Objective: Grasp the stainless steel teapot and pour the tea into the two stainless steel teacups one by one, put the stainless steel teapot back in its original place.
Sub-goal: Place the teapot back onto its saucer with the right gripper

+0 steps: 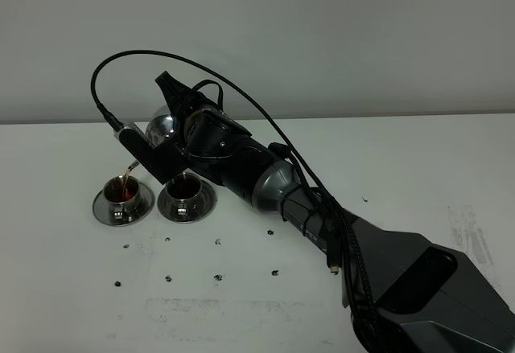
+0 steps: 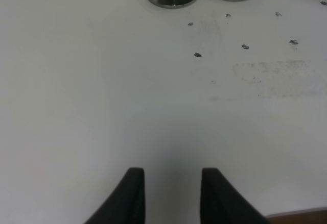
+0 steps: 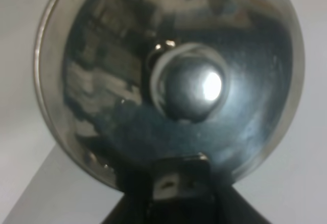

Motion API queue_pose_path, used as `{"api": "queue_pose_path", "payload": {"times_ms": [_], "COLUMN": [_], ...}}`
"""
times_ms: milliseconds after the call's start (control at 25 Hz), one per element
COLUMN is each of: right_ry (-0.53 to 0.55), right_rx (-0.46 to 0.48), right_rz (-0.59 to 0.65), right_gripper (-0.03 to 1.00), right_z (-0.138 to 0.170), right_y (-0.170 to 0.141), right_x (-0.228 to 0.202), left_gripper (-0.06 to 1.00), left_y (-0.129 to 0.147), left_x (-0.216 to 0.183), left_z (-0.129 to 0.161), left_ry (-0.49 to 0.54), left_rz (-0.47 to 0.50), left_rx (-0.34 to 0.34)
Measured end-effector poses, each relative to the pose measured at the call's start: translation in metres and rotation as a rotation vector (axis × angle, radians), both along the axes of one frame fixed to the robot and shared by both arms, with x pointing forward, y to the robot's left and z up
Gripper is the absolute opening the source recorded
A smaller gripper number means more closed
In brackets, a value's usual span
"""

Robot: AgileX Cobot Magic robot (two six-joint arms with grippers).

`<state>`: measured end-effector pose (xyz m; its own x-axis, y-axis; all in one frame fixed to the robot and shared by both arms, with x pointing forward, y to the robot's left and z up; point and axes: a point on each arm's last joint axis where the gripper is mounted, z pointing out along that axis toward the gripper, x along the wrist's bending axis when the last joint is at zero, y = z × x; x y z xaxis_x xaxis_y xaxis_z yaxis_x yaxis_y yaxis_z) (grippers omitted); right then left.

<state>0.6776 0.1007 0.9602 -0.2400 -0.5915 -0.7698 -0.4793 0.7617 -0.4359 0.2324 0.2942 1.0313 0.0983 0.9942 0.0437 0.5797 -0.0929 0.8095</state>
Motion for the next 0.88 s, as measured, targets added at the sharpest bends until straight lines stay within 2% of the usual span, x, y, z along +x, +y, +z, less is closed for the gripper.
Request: {"api": "queue_pose_path", "payload": {"times_ms": [880], "right_ry": [-0.025], "right_rx": [-0.022], "right_rz": [0.001], "right_gripper": [0.18], "right_z": [0.0014], "right_y": [-0.0007], "right_x": [0.0009], "left_gripper": [0.28], "left_y": [0.0000], "left_x": [0.0000], "left_z": [0.0000], "left_ry": [0.000], "left_rz": [0.000], "left_rx": [0.000]}}
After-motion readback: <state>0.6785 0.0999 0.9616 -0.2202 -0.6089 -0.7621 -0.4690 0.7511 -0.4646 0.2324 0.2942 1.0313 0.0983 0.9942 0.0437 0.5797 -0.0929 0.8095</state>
